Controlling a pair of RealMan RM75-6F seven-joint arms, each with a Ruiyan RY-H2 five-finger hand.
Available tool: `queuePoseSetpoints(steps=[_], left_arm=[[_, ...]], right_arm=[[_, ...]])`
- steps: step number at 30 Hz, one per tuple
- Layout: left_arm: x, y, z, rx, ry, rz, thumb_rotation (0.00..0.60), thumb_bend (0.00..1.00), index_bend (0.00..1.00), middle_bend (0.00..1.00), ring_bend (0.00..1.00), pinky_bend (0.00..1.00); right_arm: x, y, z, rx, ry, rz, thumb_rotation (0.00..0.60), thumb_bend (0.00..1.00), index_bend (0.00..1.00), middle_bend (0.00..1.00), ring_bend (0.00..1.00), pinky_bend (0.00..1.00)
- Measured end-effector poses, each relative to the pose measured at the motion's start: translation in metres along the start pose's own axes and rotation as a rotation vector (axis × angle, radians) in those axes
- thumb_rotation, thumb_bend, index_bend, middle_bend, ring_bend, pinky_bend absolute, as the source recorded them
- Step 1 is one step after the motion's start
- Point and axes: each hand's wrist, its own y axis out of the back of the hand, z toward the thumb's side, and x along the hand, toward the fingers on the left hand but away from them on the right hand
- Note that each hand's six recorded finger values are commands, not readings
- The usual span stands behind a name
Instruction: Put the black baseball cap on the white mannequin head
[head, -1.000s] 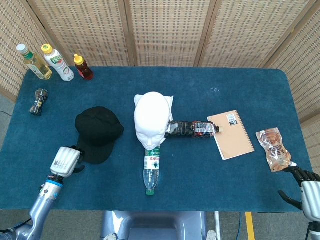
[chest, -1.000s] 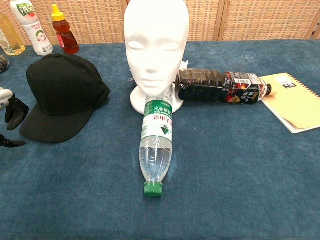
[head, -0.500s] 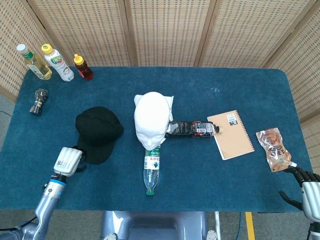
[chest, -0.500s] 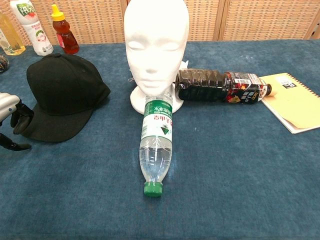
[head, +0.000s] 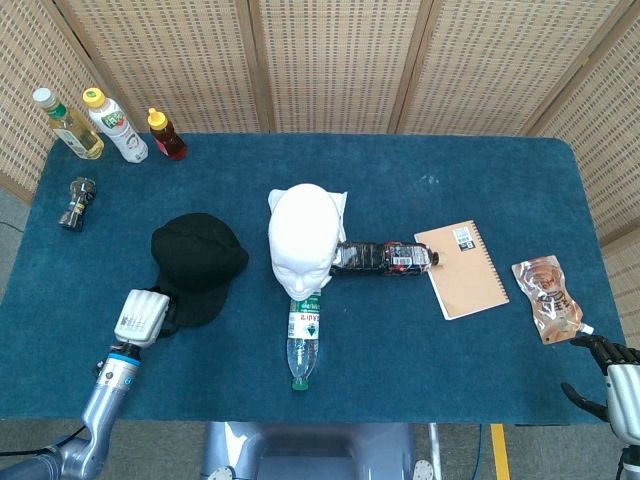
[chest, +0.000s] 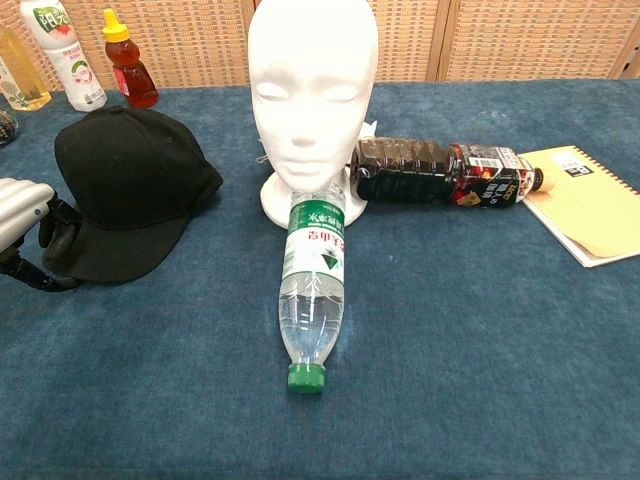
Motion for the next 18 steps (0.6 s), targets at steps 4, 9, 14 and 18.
queuePoseSetpoints(steps=[4,9,14,18], left_arm=[[0.005,0.0,0.003,-0.007,-0.003,0.009,0.6,0.14,0.75,0.69,0.54,0.68],[0.012,0.003,0.008,-0.047,-0.004,0.042,0.6,0.19,0.75,0.69,0.54,0.68],[0.028,0.016,0.015,-0.084,-0.01,0.108,0.6,0.19,0.75,0.69,0.54,0.68],[0.042,0.029,0.021,-0.107,-0.017,0.158,0.6,0.19,0.75,0.68,0.52,0.68]], right_arm=[[0.0,0.001,-0.001,0.001,-0.003,-0.003,0.6,0.15,0.34,0.39,0.43,0.42],[0.0,0.001,-0.002,0.002,-0.007,-0.005,0.6,0.15,0.34,0.39,0.43,0.42],[0.0,0.002,-0.002,0.002,-0.007,-0.007,0.6,0.15,0.34,0.39,0.43,0.42],[0.0,0.003,-0.003,0.002,-0.008,-0.011,0.6,0.15,0.34,0.39,0.43,0.42]])
